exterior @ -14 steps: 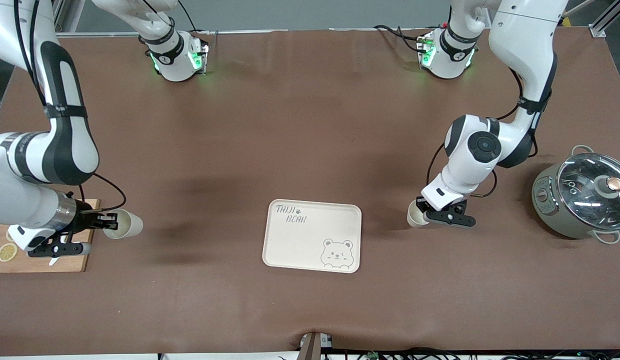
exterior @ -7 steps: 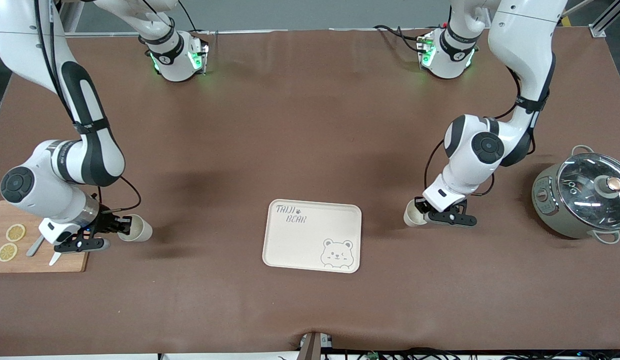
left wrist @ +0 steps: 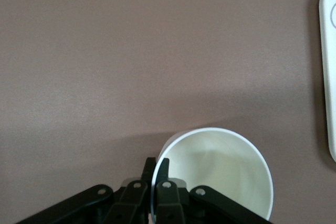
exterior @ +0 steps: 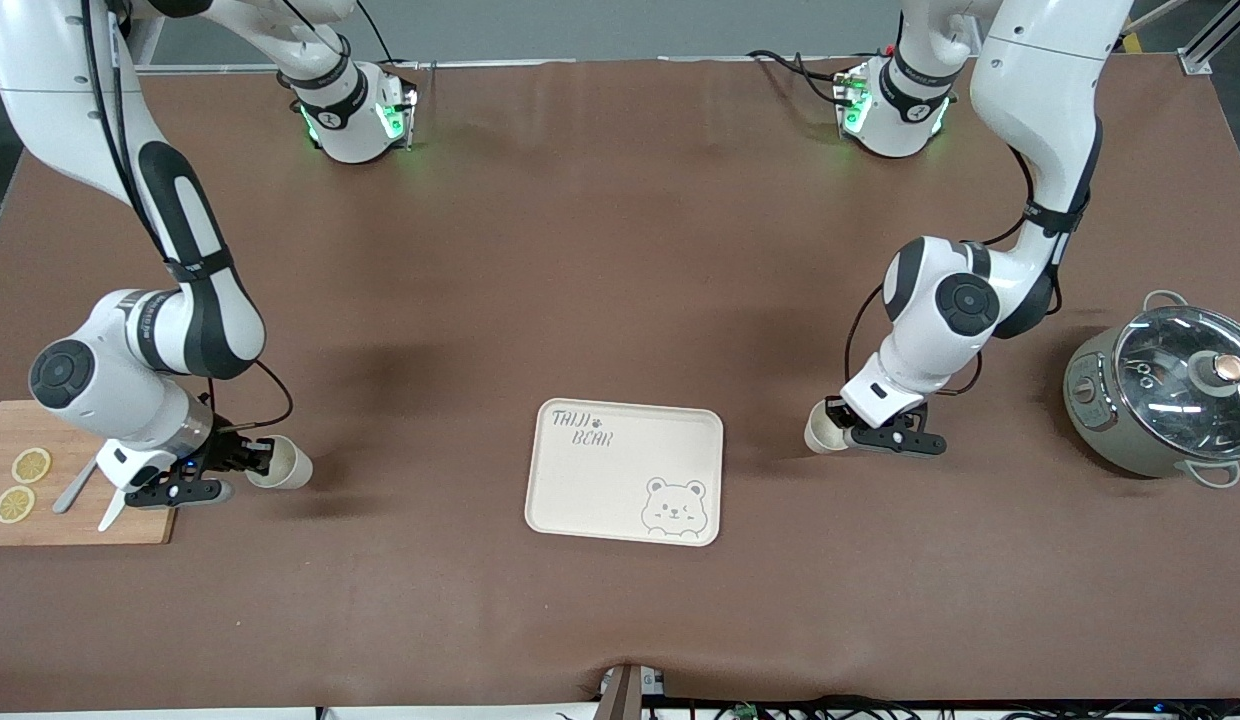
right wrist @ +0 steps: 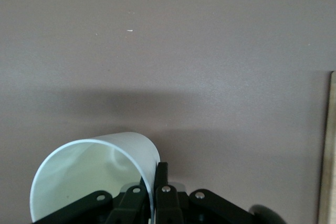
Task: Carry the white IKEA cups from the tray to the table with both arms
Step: 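Carry the right cup toward the board while the left gripper carries its cup, then lower both cups onto the table and open both grippers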
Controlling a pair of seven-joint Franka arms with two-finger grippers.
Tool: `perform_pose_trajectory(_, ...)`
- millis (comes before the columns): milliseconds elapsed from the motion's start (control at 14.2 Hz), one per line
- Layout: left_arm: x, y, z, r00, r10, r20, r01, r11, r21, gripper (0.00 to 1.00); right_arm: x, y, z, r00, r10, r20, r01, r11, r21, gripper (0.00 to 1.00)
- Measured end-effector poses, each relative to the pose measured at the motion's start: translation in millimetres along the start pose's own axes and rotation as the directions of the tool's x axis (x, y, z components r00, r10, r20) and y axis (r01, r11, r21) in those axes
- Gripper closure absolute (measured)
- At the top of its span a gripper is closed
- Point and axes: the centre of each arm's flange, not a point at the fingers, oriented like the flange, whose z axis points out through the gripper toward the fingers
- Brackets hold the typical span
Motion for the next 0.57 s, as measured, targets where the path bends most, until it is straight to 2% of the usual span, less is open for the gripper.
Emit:
perform_pose_trajectory(212,1,4,1,1.000,0.006,-0.001,-0.006,1.000,-0.004,0.94,-2,-2,13,1.000,-0.002,0.005,0.002,1.000,0.001,0.96)
perform_pose_trajectory(353,2,6,0,1.000,0.008,-0.003,-0.008,1.000,-0.005,0.78,-2,-2,21,1.000,-0.003,-0.005,0.003,1.000,-0.001,0.96)
perform_pose_trajectory(565,3,5,0,1.000,0.007,-0.005,-0.007,1.000,-0.005,0.48,-3,-5,31,1.000,-0.006,-0.006,0.006,1.000,-0.001,0.96)
